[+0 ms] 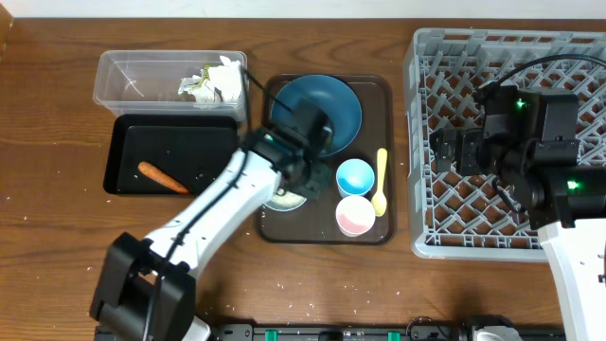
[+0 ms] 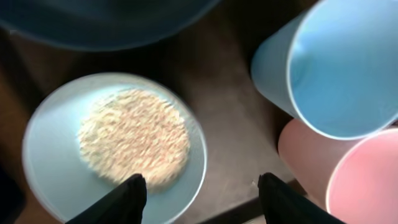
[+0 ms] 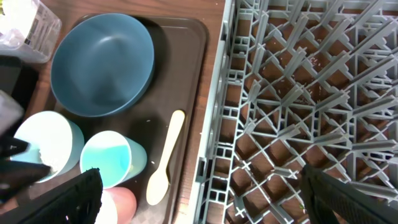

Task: Sort waste into correct bins and load items into the dishwasher rack
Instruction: 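Reach the left gripper to the rice bowl and grasp its rim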

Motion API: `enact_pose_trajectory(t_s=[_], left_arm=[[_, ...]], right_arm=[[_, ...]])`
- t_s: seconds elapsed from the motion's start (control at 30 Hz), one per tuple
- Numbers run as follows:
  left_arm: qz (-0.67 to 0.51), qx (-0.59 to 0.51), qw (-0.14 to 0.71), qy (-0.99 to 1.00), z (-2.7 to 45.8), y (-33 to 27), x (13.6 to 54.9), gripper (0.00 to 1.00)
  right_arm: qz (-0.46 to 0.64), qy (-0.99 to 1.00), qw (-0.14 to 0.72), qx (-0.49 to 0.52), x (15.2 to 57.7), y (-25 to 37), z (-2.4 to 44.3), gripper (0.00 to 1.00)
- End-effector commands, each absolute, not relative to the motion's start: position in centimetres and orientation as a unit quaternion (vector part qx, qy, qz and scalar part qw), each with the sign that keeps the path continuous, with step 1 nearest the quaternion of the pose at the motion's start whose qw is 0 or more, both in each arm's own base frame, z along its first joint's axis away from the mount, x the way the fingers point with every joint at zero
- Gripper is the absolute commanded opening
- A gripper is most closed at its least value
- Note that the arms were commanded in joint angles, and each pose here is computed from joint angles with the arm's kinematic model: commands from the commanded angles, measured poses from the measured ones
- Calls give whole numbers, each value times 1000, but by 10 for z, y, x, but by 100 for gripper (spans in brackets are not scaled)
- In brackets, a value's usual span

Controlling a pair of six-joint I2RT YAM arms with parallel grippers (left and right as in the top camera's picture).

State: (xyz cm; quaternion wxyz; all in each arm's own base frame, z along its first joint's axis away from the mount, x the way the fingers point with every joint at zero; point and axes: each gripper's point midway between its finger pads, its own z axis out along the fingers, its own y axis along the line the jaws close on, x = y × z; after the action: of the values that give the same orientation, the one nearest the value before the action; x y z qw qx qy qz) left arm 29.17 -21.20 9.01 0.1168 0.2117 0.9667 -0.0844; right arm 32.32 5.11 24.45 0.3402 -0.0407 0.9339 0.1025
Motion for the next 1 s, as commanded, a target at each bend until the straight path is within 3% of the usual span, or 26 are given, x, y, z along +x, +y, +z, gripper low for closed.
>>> enact_pose_trajectory(t_s=[0.0,0.3,0.63,0.97], left_arm=[[-55,231,110,965,68,-209,287,61],[-51,235,99,966,40,-217,292,59],[-28,204,103,973,33,-210,299,35],[-12,195,84,977,13,-202,291,35]], right_arm=[[110,931,346,-36,325,52,251,99],[110,933,342,-36,323,52,250,99],[110,933,340,-35,323,52,249,99],[110,933,340,-35,323,52,249,99]])
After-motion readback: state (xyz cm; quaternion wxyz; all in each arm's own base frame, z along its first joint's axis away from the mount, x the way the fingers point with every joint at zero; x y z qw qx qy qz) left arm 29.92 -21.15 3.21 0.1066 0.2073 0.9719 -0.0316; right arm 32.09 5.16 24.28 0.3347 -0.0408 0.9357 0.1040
